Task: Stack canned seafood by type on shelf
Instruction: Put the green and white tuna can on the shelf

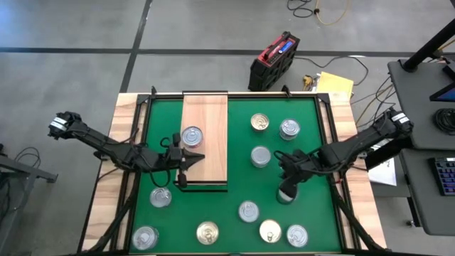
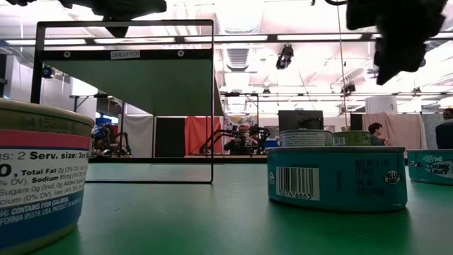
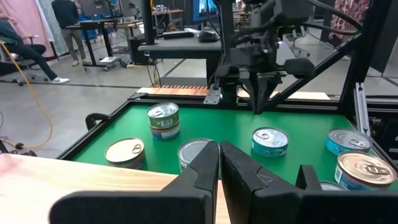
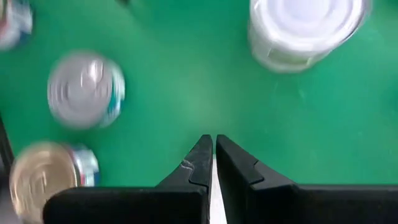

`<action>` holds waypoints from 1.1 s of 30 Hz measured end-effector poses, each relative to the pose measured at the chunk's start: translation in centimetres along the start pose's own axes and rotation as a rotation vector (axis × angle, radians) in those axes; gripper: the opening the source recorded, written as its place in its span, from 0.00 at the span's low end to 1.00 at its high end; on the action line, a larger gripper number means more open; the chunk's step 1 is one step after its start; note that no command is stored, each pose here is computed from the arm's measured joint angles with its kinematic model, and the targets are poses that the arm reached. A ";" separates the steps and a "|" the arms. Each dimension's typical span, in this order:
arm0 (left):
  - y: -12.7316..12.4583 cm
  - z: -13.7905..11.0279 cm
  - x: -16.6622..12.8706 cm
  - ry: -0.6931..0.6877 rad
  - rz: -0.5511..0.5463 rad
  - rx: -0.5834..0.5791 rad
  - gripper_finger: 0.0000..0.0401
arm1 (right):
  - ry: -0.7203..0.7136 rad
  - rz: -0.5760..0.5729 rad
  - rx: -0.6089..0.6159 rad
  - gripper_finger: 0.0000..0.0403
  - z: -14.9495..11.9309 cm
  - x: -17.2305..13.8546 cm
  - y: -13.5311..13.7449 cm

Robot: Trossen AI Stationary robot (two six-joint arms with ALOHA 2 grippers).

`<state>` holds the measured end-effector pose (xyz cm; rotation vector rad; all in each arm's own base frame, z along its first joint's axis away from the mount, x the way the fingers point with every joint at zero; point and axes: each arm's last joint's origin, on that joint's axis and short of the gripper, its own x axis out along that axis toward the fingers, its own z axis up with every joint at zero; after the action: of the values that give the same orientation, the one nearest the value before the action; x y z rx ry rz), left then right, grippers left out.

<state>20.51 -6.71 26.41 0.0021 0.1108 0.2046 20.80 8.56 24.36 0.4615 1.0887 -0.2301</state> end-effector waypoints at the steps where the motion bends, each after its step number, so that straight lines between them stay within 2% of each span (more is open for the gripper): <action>1: 0.0 0.0 0.0 -0.004 0.000 -0.002 0.00 | 0.029 0.008 -0.036 0.03 -0.2 -0.1 0.1; 5: 0.0 0.3 0.0 -0.031 -0.002 -0.022 0.00 | 0.101 -0.031 -0.095 0.03 -1.0 -0.2 -0.2; 9: 0.0 0.7 -0.1 -0.051 0.004 -0.030 0.00 | 0.122 -0.070 -0.073 0.03 -1.4 0.0 -0.7; 13: 0.1 1.4 -0.1 -0.046 0.035 0.040 0.00 | 0.123 -0.075 -0.029 0.03 -1.5 0.2 -0.8; 17: 0.0 2.3 -0.1 0.027 0.038 0.098 0.00 | 0.120 -0.078 0.023 0.03 -1.5 0.2 -0.8; 26: 0.2 4.6 -0.5 0.166 0.047 0.117 0.00 | 0.107 -0.077 0.034 0.03 -1.5 0.3 -0.7; 33: 0.4 4.6 -0.7 0.203 0.070 0.147 0.00 | -0.014 -0.160 0.255 0.03 -0.7 0.3 -1.4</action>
<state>20.25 -6.46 31.07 0.1319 0.3281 0.2659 19.85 7.70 23.46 0.6000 1.0884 -0.5166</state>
